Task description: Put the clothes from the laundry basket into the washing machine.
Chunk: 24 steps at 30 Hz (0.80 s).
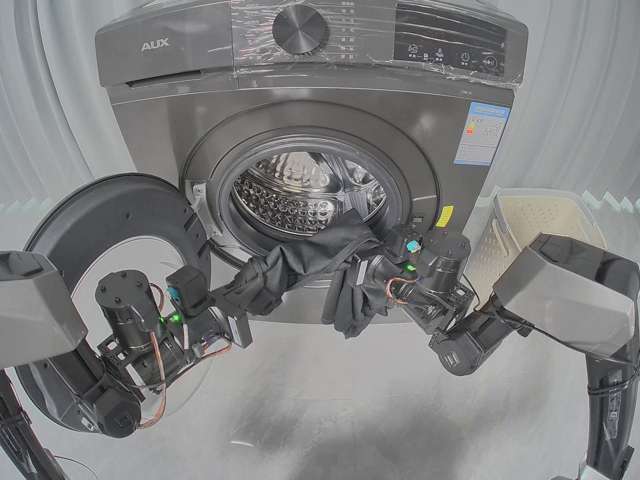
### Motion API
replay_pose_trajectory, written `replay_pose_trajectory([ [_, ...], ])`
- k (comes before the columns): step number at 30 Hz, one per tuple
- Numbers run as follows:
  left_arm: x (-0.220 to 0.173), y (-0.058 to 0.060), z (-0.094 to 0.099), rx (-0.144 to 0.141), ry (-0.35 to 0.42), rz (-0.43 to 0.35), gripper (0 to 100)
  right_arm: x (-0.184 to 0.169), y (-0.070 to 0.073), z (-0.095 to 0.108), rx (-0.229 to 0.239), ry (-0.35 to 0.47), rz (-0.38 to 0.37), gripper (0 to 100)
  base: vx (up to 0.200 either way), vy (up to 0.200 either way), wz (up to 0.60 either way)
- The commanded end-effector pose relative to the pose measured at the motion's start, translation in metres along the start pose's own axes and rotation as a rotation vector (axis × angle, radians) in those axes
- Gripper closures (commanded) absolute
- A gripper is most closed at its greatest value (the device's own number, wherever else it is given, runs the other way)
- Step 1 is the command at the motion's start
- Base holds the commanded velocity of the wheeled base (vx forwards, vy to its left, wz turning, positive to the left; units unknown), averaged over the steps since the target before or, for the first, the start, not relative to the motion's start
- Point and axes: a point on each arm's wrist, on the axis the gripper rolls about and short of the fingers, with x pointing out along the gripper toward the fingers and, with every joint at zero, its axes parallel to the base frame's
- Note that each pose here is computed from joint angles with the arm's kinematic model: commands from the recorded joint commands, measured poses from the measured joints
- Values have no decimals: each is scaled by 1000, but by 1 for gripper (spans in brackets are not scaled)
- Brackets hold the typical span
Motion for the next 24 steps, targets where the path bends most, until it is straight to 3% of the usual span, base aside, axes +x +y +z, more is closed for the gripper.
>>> replay_pose_trajectory([
  [1, -1, 0, -29, -6, 115, -2, 100, -4, 3, 23, 5, -47, 7, 100, 0, 0, 0],
  [6, -5, -5, -36, -11, 153, -51, 100, -3, 4, 23, 5, -50, 9, 100, 0, 0, 0],
  [7, -5, -5, -36, -11, 153, -51, 0, -3, 4, 23, 5, -50, 9, 100, 0, 0, 0],
  [12, -24, -13, -45, -14, 228, -86, 0, -3, -4, 23, 3, -50, -6, 100, 0, 0, 0],
  [13, -31, -17, -49, -8, 259, -123, 0, -2, -9, 24, 0, -54, -18, 100, 0, 0, 0],
  [19, -40, -19, -53, 7, 291, -165, 0, -2, -22, 27, -5, -65, -37, 100, 0, 0, 0],
  [24, -33, -18, -50, 10, 266, -162, 0, -7, -12, 30, -1, -71, -11, 100, 0, 0, 0],
])
